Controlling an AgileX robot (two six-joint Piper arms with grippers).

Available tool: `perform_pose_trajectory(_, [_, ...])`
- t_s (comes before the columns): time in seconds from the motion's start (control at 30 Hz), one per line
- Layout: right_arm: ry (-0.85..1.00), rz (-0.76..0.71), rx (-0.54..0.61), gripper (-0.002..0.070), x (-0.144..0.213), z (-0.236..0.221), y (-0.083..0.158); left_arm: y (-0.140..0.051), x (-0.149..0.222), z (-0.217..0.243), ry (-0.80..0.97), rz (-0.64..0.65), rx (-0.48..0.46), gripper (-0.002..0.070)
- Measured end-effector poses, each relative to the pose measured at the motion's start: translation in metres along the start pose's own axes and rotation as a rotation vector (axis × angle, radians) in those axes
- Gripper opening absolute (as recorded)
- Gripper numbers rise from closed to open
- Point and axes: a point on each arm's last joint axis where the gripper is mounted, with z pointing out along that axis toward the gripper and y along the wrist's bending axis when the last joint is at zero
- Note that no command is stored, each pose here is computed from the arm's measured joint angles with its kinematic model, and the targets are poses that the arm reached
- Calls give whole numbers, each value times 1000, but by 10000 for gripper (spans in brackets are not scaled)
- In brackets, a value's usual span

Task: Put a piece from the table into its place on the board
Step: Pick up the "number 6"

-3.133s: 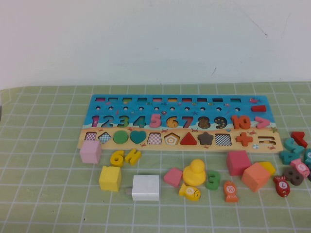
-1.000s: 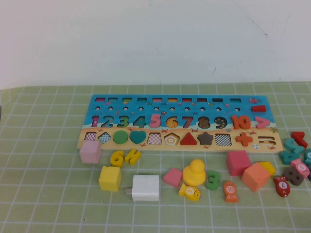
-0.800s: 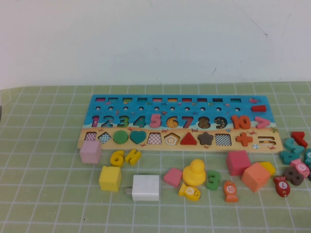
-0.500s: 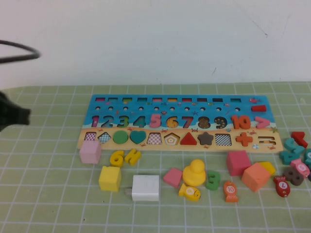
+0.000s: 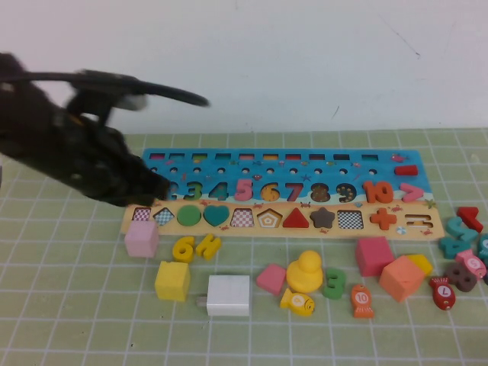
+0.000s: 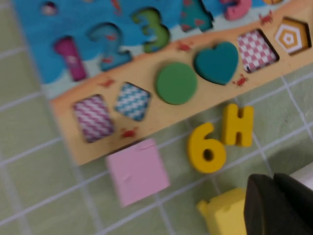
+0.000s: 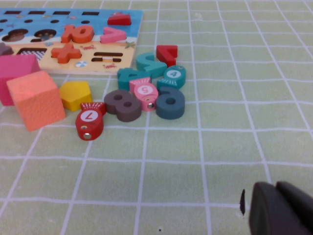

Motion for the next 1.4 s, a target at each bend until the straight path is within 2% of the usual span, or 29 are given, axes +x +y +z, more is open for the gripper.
perform_pose_trajectory(0.2, [0,0,0,-3,0,0,0,-24,-7,54,113,59,-18,2])
perform_pose_trajectory(0.27, [0,0,0,-3,0,0,0,-31,-9,68,146,98,-33,33])
perform_pose_trajectory(0.33, [0,0,0,-3,0,0,0,-36,-11,79,176,116,-44,94])
perform_pose_trajectory(0.47, [0,0,0,-3,0,0,0,-38,-14,95,219,119,-85,302])
perform_pose_trajectory(0.53, [0,0,0,-3,0,0,0,-35,-14,101,243,119,-105,377])
perform_pose_trajectory(0.63, [0,0,0,-3,0,0,0,-31,-10,108,292,132,-132,424])
perform_pose_trajectory(0.87, [0,0,0,-3,0,0,0,-27,-7,118,328,147,-155,437])
perform_pose_trajectory(1.1, [0,0,0,-2,0,0,0,-26,-7,118,324,125,-166,386])
perform_pose_trajectory(1.4, [0,0,0,-3,0,0,0,-25,-8,118,312,91,-186,377])
